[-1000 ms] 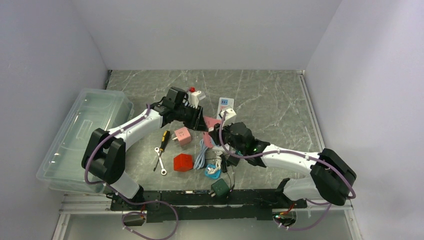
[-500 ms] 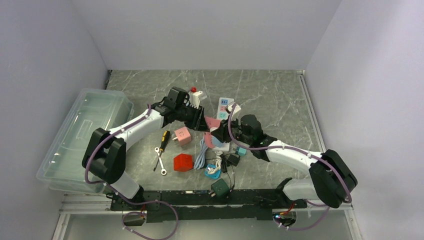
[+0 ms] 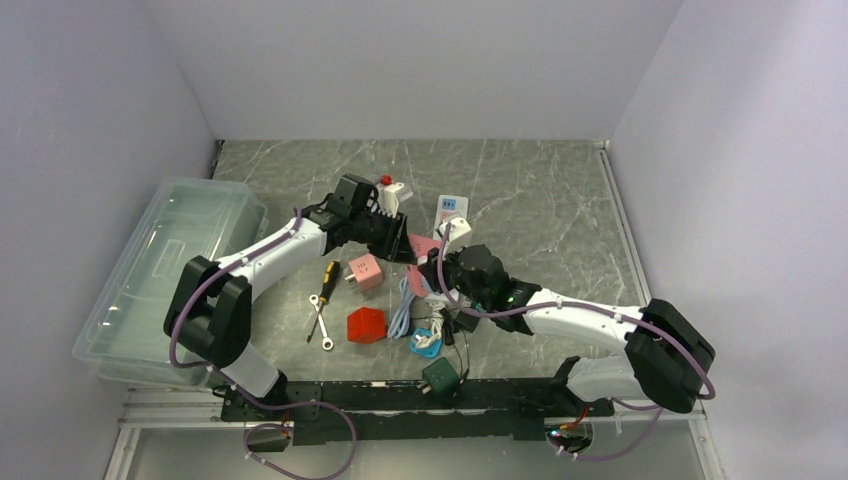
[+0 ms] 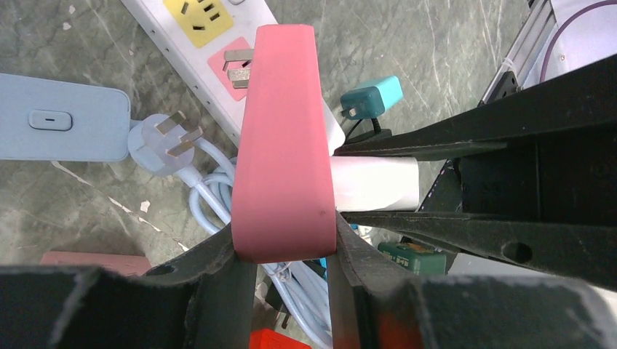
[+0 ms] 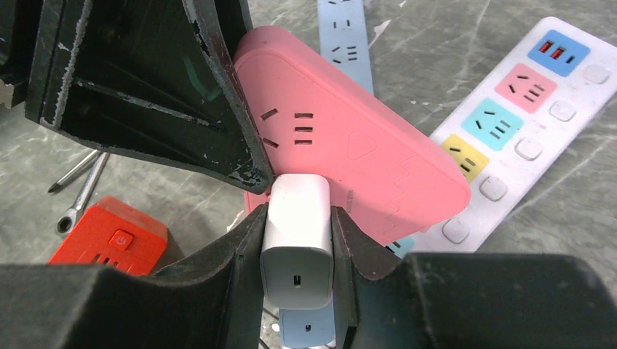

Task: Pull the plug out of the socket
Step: Remove the plug from the socket.

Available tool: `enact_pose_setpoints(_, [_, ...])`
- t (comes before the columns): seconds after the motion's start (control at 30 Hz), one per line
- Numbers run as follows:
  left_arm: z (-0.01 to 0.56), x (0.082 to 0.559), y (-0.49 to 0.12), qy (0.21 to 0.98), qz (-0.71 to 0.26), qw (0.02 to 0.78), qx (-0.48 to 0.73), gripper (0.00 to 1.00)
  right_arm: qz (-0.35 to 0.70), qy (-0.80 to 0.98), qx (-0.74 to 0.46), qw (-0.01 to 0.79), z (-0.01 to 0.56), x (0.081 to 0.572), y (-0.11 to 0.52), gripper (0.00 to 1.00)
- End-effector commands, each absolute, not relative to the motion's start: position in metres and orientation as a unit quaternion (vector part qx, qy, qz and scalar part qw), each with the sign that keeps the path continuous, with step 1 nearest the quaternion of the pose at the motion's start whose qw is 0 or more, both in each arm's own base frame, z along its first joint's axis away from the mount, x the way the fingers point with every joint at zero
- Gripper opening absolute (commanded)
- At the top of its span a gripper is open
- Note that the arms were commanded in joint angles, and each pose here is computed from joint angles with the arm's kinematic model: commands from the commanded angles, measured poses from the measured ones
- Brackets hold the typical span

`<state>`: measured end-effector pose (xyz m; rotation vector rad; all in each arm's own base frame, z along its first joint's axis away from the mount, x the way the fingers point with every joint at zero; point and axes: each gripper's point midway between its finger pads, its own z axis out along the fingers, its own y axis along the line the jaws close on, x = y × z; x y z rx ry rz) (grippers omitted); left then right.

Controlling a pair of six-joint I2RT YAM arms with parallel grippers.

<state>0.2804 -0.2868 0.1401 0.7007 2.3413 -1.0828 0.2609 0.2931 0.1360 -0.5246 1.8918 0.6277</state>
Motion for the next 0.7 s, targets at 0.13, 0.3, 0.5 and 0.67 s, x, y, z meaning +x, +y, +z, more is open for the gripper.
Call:
enact_pose_setpoints(0.13, [0.141, 0.295, -0.282, 0.852, -0.368, 0.260, 0.268, 0.00, 0.236, 0.772, -0.181, 0.562, 0.167, 0.278, 0.283, 0.00])
enact_pose_setpoints(0.3, [0.141, 0.296, -0.282, 0.851, -0.365, 0.263, 0.271, 0.00, 0.347, 0.758, -0.193, 0.517, 0.171, 0.280, 0.280, 0.00])
enact_pose_setpoints(0.5, [0.139, 0.297, -0.282, 0.852, -0.365, 0.260, 0.272, 0.00, 0.373, 0.762, -0.219, 0.482, 0.164, 0.277, 0.292, 0.00])
enact_pose_setpoints(0.67, [0.138, 0.298, -0.281, 0.855, -0.360, 0.260, 0.268, 0.00, 0.331, 0.763, -0.217, 0.511, 0.166, 0.278, 0.289, 0.00])
